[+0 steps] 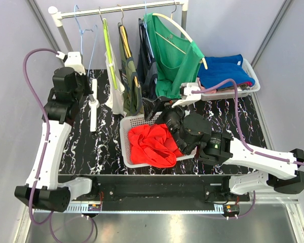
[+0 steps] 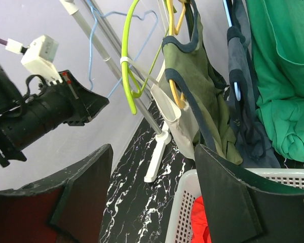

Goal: Remove the tank top from the hanger
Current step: Place the hanger at the clothesline.

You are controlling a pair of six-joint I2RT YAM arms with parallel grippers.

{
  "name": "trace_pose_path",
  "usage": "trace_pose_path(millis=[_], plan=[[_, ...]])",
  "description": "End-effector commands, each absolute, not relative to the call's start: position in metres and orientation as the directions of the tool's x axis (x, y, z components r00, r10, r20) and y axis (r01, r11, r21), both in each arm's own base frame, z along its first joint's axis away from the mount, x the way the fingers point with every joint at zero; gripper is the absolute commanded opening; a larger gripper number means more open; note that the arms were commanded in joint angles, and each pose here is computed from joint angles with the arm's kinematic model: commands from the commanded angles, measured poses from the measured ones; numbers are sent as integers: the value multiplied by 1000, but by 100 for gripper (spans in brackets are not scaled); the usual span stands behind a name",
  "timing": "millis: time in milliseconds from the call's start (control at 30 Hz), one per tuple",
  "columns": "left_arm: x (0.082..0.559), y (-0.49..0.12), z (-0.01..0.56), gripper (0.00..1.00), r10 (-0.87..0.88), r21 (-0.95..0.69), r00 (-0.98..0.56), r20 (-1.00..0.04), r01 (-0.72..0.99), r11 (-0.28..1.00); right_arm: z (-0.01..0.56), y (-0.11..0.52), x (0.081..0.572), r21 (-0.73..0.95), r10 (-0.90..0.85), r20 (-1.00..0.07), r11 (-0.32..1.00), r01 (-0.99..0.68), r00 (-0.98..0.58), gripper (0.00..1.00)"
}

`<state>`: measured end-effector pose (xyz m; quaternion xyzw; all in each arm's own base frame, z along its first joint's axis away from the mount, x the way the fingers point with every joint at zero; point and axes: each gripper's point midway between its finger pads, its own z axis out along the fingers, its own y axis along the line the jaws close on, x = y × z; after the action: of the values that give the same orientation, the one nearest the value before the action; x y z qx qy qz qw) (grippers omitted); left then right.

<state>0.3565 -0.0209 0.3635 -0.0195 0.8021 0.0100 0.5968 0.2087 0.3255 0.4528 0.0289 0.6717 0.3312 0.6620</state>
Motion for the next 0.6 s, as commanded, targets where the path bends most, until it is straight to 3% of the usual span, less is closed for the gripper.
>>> trace_pose_path(millis=[0, 567], plan=[[359, -32, 385, 0, -76, -83, -268, -960, 17, 996, 459, 310, 207, 530, 527, -841, 763, -371, -118, 74], [360, -22, 358, 0, -131, -132, -314, -940, -18, 991, 459, 312, 207, 513, 507, -853, 775, -369, -121, 74]])
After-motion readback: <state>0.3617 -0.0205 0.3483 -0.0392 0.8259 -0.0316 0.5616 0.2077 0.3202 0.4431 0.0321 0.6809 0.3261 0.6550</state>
